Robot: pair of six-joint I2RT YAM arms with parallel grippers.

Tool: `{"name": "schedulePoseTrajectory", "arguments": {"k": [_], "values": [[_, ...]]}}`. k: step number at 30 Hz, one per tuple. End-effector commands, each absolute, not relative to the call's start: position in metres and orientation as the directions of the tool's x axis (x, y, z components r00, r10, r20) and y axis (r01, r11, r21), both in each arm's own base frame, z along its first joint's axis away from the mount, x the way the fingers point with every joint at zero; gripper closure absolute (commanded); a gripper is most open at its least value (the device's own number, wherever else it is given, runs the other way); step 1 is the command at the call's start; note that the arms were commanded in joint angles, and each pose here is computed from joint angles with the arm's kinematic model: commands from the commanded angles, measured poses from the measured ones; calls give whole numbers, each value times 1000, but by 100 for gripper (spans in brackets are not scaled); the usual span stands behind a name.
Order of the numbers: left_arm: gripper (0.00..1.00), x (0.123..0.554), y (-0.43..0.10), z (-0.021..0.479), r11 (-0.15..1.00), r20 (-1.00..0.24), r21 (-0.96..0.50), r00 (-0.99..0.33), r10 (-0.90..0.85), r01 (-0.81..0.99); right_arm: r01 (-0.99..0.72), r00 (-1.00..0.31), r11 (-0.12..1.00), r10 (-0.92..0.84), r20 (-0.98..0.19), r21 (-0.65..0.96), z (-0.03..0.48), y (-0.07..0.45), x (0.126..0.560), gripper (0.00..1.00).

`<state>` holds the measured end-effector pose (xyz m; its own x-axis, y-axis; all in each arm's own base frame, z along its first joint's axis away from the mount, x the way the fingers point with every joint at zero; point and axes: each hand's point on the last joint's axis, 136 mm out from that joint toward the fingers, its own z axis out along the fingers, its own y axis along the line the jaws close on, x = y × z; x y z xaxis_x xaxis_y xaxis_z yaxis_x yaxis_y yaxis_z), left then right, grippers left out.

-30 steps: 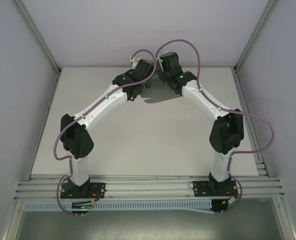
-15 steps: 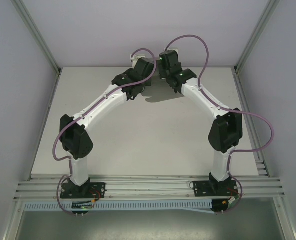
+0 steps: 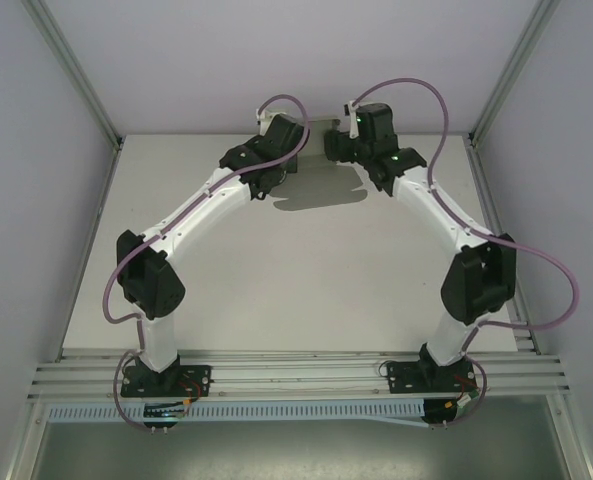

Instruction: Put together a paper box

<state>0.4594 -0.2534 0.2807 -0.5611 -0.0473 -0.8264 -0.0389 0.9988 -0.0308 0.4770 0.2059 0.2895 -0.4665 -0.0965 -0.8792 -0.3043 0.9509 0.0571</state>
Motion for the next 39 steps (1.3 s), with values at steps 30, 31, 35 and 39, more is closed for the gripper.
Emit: {"name": "schedulePoseTrajectory", "arguments": {"k": [30, 31, 35, 39], "values": [[100, 396, -282, 267, 664, -803, -50, -425, 417, 746, 121, -313, 935, 355, -881, 334, 327, 32, 361, 1], [100, 390, -285, 260, 636, -787, -70, -435, 438, 768, 135, -331, 936, 351, -876, 324, 321, 29, 359, 1], [100, 370, -293, 235, 543, -738, -127, -445, 508, 830, 184, -380, 940, 337, -861, 286, 304, 16, 352, 1], [100, 371, -288, 197, 538, -645, -135, -486, 590, 832, 198, -417, 945, 322, -850, 261, 288, 9, 349, 1]]}}
